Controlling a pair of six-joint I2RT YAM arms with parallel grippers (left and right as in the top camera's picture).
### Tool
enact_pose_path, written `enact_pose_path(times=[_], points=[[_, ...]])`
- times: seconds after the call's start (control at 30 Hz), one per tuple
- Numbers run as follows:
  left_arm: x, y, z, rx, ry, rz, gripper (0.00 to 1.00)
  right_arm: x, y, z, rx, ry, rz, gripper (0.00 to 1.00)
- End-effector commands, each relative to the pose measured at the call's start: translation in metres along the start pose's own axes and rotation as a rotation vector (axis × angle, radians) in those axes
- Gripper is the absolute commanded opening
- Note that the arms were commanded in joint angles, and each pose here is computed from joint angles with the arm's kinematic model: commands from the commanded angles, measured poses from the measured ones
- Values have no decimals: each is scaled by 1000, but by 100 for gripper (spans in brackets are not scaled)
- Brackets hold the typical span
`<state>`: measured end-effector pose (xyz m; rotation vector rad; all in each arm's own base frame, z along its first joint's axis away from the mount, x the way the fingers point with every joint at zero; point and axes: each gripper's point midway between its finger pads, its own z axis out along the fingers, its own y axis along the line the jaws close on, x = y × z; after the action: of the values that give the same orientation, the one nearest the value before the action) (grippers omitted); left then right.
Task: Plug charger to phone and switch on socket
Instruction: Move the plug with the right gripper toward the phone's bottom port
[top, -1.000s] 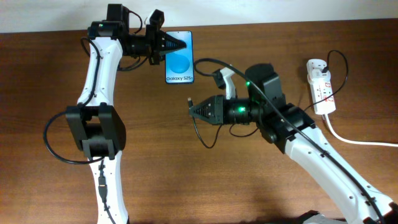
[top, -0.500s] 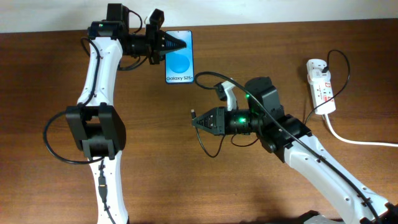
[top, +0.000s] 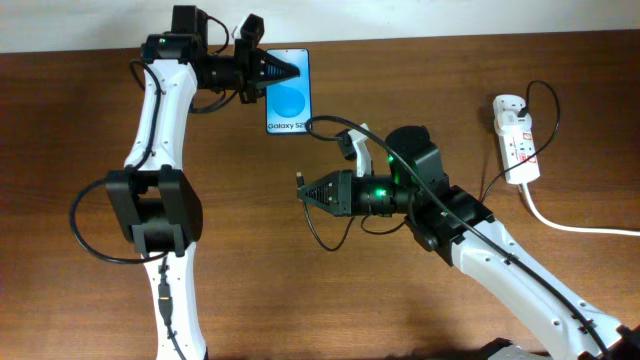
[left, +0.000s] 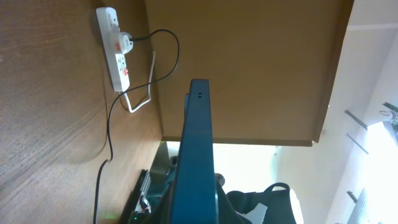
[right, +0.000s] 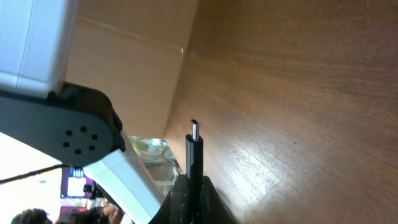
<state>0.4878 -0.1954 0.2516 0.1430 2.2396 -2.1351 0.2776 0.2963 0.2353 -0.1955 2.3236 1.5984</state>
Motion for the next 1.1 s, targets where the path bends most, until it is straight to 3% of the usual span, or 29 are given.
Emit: enact_pose_path(times=[0.0, 0.3, 1.07], points=[[3, -15, 2, 45, 16, 20, 0, -1, 3, 0, -7, -11, 45, 4], [2, -16, 3, 45, 17, 30, 0, -7, 22, -2, -83, -17, 27, 4], [9, -18, 18, 55, 52, -40, 0, -57, -18, 4, -49, -163, 91, 4]])
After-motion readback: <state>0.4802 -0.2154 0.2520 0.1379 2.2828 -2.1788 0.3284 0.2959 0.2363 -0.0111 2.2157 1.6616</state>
